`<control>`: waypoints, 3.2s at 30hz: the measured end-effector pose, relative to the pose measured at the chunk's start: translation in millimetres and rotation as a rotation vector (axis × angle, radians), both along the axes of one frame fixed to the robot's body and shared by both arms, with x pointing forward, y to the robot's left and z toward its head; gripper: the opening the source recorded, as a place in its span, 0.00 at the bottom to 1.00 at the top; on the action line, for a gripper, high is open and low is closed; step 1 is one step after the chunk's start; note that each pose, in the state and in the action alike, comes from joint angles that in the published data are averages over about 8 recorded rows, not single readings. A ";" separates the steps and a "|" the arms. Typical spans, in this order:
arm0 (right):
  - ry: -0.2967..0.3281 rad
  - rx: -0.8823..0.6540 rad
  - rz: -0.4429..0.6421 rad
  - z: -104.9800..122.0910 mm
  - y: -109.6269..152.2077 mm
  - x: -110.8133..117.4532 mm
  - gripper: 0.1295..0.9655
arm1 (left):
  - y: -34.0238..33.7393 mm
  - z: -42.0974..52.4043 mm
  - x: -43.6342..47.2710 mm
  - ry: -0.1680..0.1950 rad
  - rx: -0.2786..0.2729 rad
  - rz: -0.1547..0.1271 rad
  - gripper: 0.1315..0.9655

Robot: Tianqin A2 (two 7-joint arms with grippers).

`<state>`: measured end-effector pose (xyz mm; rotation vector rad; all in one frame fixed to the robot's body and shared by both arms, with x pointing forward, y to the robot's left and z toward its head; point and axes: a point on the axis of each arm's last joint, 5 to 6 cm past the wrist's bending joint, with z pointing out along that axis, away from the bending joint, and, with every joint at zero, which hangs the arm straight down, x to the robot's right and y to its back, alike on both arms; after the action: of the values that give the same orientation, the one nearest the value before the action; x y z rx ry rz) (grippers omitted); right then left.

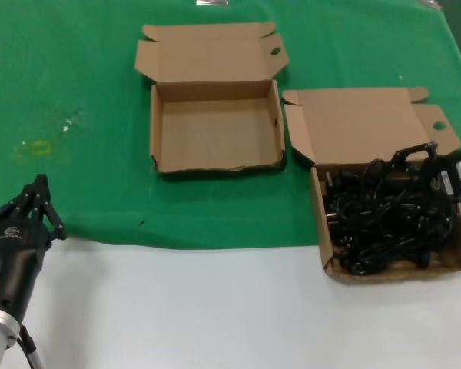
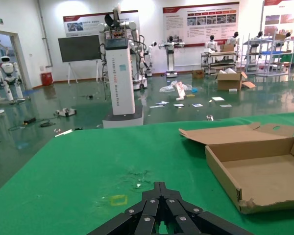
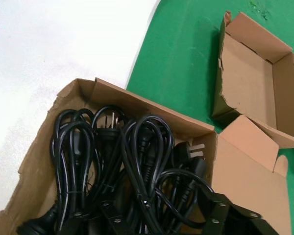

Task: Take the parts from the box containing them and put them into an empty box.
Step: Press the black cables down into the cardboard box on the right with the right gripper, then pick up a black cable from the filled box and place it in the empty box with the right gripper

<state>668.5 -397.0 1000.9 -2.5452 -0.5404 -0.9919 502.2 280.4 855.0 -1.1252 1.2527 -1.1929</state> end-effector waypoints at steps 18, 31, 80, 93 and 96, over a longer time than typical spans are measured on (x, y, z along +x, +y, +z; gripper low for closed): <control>0.041 0.004 0.005 -5.4 5.9 -7.4 0.22 | 0.0 0.0 0.0 0.000 0.000 0.000 0.01; 0.056 0.007 -0.021 18.1 2.4 -17.3 0.10 | 0.0 0.0 0.0 0.000 0.000 0.000 0.01; -0.187 0.202 0.099 23.5 204.8 97.4 0.09 | 0.0 0.0 0.0 0.000 0.000 0.000 0.01; -0.242 0.188 0.066 -0.3 242.8 98.5 0.09 | 0.0 0.0 0.0 0.000 0.000 0.000 0.01; -0.257 0.186 0.051 -4.6 245.7 98.2 0.09 | 0.0 0.0 0.0 0.000 0.000 0.000 0.01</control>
<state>766.7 -151.3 996.3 -2.2456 -0.5516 -1.2962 502.2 280.4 855.0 -1.1251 1.2527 -1.1928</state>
